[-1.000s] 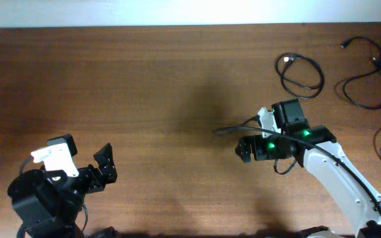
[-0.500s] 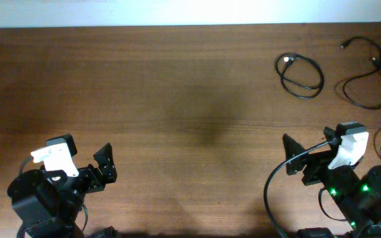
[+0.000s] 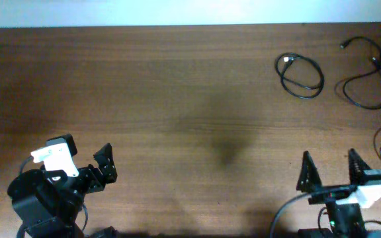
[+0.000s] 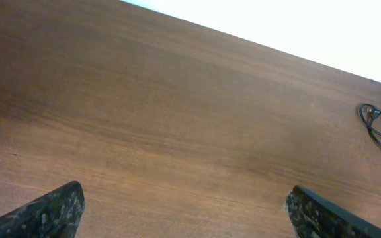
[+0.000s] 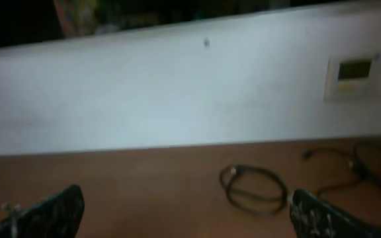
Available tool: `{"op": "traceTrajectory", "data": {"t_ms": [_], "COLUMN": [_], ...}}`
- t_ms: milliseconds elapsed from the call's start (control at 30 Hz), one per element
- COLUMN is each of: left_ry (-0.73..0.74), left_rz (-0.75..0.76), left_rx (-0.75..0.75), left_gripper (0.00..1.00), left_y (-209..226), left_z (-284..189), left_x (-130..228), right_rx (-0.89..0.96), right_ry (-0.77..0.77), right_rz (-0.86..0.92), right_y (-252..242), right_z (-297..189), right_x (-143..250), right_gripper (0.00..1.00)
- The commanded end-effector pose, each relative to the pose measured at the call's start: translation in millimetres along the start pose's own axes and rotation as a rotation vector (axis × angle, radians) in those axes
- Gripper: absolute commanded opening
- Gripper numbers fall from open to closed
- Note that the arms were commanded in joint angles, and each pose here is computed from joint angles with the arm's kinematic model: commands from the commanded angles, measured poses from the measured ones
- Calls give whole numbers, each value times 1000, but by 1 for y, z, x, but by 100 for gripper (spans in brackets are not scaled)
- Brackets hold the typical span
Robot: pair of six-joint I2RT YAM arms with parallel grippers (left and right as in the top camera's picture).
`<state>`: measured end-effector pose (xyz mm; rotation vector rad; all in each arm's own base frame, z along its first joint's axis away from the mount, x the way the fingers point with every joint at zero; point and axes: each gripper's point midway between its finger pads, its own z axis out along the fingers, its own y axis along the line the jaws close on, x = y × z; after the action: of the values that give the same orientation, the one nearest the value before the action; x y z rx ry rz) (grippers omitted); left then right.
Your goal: Untangle cables
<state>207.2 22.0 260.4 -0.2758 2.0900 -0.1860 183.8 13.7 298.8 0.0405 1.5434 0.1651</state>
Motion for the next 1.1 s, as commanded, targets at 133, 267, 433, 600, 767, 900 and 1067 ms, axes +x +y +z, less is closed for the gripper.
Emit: {"op": "traceTrajectory", "data": {"t_ms": [133,267,433,600,767,900,1067], "left_ry": [-6,-6,-6,-6,-6,-6,-6], "left_rz": [3,3,3,3,3,3,3], "left_rx": [-8,-8,-8,-8,-8,-8,-8], "left_gripper": [99,99,99,99,99,99,99], "left_y": [2,2,2,1,1,2,2], "left_z": [-1,-1,-1,-1,-1,-1,-1], "left_x": [-1,-1,-1,-1,-1,-1,-1], "right_rx": [72,161,209,205,172,172,172], "right_ry": [-24,7,79,78,96,96,97], "right_rz": [0,0,4,4,-149,-149,-149], "right_y": [-25,-50,-63,-62,-58,-58,-58], "right_z": [44,51,53,53,54,54,54], "right_x": [67,99,137,137,138,138,138], "right_gripper": [99,98,99,99,98,98,98]}}
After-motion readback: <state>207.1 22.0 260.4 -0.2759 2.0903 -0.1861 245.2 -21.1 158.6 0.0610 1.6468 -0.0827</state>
